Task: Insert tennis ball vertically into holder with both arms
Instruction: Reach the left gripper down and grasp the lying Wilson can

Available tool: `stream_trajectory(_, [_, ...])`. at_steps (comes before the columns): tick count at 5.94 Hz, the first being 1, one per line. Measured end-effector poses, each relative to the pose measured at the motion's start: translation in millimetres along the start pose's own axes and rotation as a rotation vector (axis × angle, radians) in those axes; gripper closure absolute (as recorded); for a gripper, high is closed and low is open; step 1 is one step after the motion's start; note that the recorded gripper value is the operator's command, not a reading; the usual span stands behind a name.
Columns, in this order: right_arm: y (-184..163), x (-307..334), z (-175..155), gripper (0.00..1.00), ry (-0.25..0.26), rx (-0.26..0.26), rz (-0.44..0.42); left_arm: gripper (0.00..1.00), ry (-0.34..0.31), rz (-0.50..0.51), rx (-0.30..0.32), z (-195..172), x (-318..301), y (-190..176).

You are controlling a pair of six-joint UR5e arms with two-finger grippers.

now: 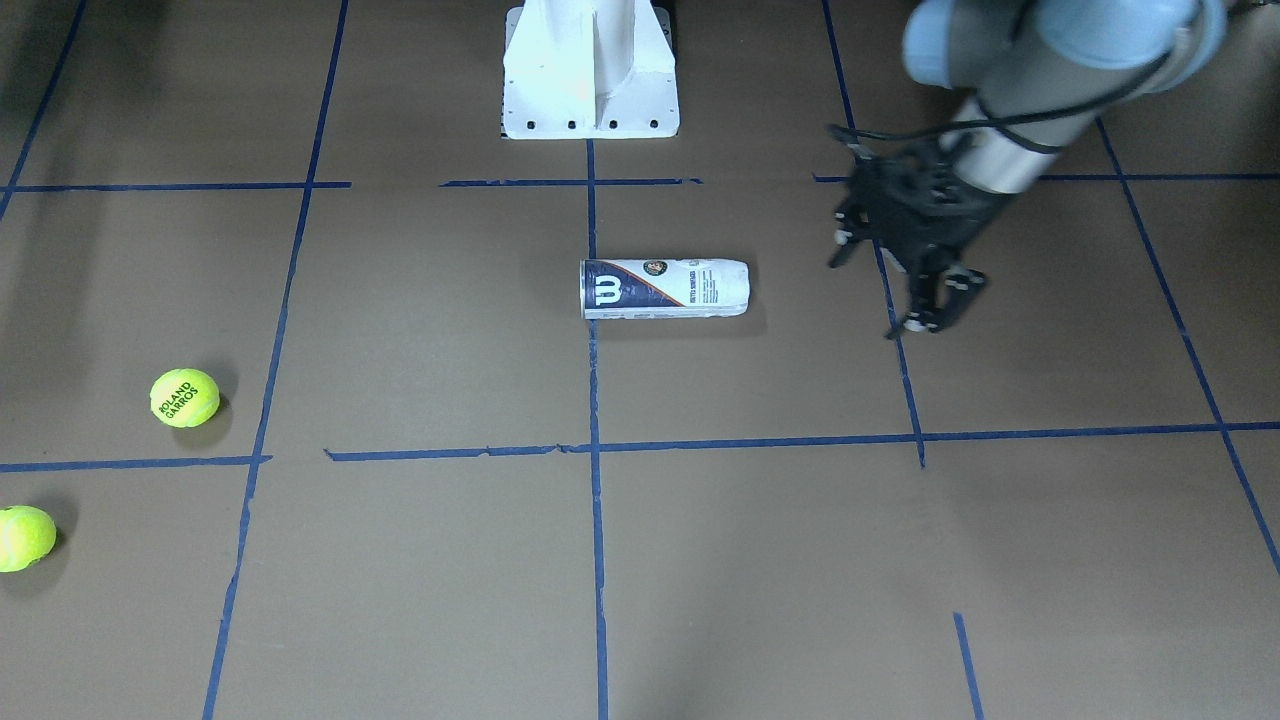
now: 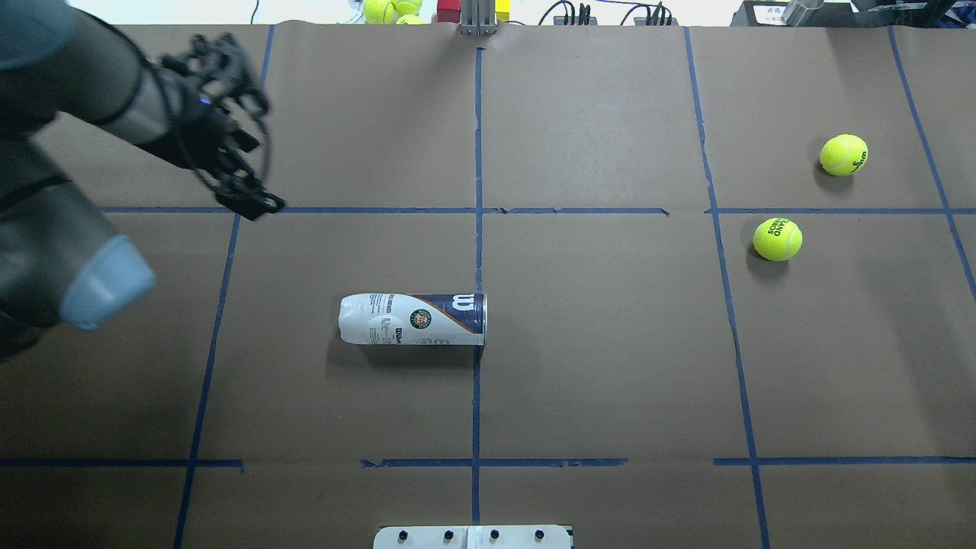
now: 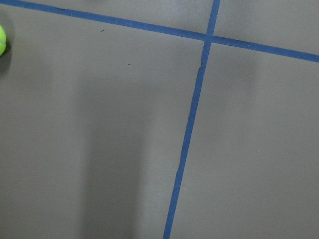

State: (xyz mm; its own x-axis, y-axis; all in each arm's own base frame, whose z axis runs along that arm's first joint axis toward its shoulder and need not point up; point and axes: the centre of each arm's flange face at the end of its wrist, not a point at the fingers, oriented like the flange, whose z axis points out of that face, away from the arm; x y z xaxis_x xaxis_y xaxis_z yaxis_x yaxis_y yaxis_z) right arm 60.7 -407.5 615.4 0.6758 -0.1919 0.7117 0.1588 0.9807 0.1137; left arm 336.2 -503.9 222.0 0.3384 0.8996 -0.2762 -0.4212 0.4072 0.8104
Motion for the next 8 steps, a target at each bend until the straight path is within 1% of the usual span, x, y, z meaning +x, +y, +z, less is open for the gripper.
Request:
stream_trajectory(1, [0.0,-0.2,-0.2,0.00,0.000,0.000,0.000,0.00,-0.005,0.037,-0.041,10.1,44.2,-43.2])
stream_trajectory(2, [-0.1,-0.3,-0.3,0.00,0.000,0.001,-0.001,0.00,-0.032,0.089,-0.083,26.0,91.6,-75.7])
stream_trajectory(4, [-0.1,-0.4,-0.3,0.00,0.000,0.001,-0.001,0.00,-0.099,0.185,-0.198,65.4,183.6,-133.9])
stream_trajectory(5, [-0.1,-0.4,-0.4,0.00,0.000,0.001,-0.002,0.00,-0.115,0.209,-0.236,83.4,206.9,-158.1])
stream_trajectory(6, [-0.3,-0.9,-0.8,0.00,0.000,0.002,-0.003,0.00,-0.123,0.215,-0.275,102.0,213.6,-172.6])
stream_trajectory(7, [-0.5,-1.7,-1.6,0.00,0.000,0.004,-0.005,0.00,-0.131,0.227,-0.332,122.4,214.4,-178.5])
stream_trajectory(8, [-0.7,-2.4,-2.2,0.00,0.000,0.006,-0.006,0.00,-0.135,0.252,-0.407,137.4,219.6,-182.7])
